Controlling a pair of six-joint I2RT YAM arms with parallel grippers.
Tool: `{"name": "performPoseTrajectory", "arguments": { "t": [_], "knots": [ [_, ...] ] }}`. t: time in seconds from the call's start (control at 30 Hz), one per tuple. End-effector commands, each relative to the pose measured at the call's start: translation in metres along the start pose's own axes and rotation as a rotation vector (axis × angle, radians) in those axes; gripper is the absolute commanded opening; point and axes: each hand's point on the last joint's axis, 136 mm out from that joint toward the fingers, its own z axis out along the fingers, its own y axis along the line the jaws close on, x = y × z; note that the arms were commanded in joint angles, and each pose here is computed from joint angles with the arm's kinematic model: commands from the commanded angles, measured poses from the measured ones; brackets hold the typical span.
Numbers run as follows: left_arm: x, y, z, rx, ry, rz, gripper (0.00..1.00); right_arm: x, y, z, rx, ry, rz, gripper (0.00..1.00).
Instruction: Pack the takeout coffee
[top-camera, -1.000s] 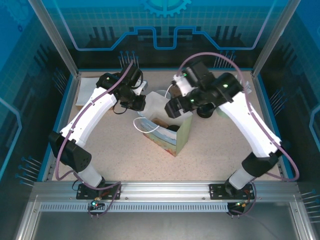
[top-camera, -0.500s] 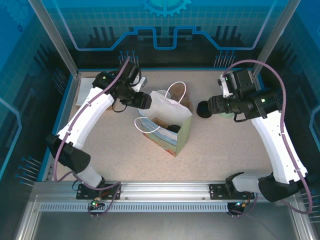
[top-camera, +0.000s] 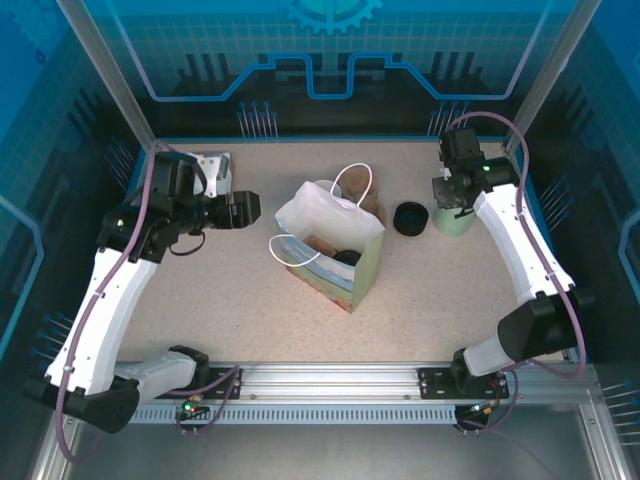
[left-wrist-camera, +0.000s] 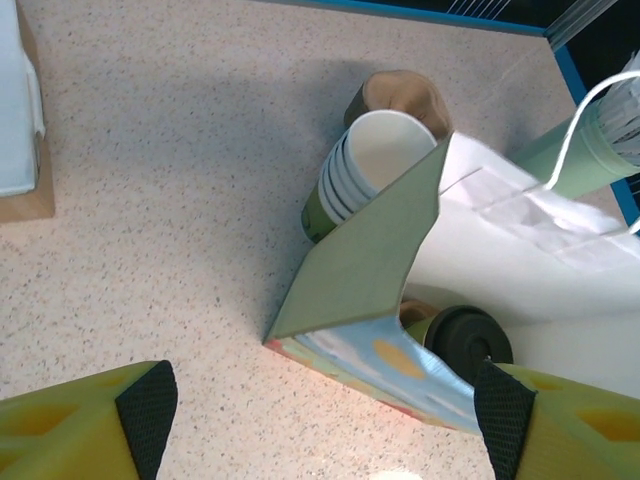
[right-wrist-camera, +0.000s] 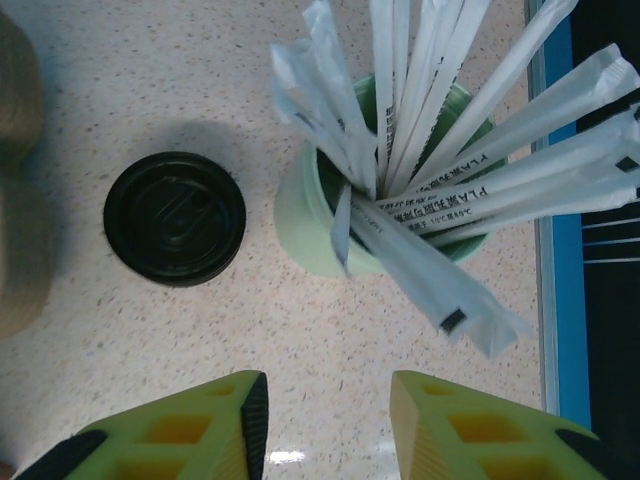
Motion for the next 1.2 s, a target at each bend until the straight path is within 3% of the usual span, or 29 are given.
{"name": "performPoseTrajectory", "arguments": {
  "t": [0.0,0.33,0.63,0.9,1.17],
  "knots": [
    [0.007,0.003,0.001,0.014,-0.008,-0.032,0.82,-0.017,-0.008,0.016,0.026,-0.051,0.019,0.38],
    [0.015,0.008,0.003,-0.004,0.003,-0.052,0.82,-0.017,-0.008,0.056,0.001,0.012,0.04,0.32],
    [0.015,0.009,0.005,-0.005,0.01,-0.054,0.82,-0.016,-0.006,0.061,-0.005,0.025,0.035,0.16],
    [0.014,0.008,0.008,-0.003,0.017,-0.051,0.82,-0.011,-0.016,0.031,0.012,0.013,0.032,0.08],
    [0.011,0.008,0.011,0.0,0.014,-0.048,0.82,0.004,-0.031,-0.039,0.001,-0.054,0.073,0.08]
  ]
}}
